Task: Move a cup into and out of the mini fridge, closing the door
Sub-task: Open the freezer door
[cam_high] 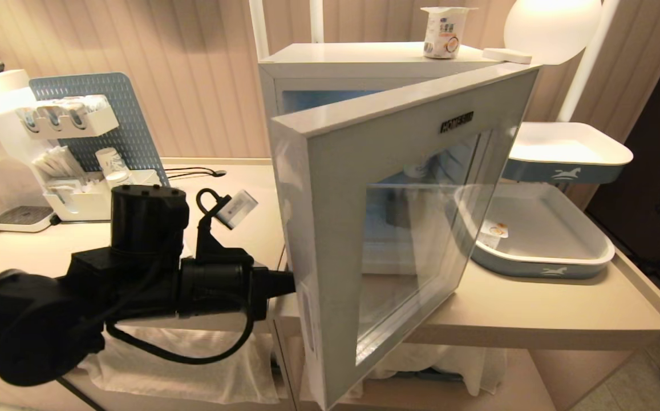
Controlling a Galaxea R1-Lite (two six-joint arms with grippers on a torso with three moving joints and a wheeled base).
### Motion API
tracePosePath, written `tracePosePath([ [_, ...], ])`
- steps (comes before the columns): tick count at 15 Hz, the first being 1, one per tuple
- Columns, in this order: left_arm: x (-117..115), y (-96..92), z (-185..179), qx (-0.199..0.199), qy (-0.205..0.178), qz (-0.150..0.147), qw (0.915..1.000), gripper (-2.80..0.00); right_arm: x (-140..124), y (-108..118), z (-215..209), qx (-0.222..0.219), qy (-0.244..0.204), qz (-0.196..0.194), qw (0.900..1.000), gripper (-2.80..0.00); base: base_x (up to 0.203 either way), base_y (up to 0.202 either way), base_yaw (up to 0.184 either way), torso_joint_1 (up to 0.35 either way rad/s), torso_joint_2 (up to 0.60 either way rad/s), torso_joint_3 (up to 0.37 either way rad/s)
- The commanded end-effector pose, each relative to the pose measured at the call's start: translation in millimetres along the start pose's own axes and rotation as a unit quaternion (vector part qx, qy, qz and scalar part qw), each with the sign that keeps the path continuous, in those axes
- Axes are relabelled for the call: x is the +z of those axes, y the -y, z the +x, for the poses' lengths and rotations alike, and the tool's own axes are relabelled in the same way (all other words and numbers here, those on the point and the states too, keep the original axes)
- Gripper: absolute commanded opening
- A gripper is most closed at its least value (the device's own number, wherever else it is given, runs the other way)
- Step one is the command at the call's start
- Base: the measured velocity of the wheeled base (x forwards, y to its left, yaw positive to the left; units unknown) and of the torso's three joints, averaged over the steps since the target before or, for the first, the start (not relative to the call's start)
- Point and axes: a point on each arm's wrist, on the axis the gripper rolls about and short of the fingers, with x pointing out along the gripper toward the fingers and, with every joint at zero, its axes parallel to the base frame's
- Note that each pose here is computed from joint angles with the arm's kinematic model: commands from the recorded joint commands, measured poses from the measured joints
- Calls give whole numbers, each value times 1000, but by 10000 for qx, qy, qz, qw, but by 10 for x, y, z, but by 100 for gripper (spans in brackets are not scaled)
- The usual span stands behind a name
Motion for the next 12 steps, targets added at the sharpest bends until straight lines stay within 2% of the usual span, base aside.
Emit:
tracePosePath([
  [1, -17, 112, 44, -204, -65, 74, 9997, -280, 0, 0, 0, 6, 0, -2, 10000, -280, 0, 0, 0, 0, 0, 0],
  [6, -62, 498, 222, -869, -288, 333, 9952, -280, -2, 0, 0, 6, -8, -10, 10000, -280, 0, 0, 0, 0, 0, 0],
  [9, -37, 692, 572, -1294, -476, 476, 9893, -280, 0, 0, 0, 6, 0, -10, 10000, -280, 0, 0, 0, 0, 0, 0],
  [12, 2, 810, 847, -1509, -666, 513, 9850, -280, -2, 0, 0, 6, -8, -10, 10000, -280, 0, 0, 0, 0, 0, 0],
])
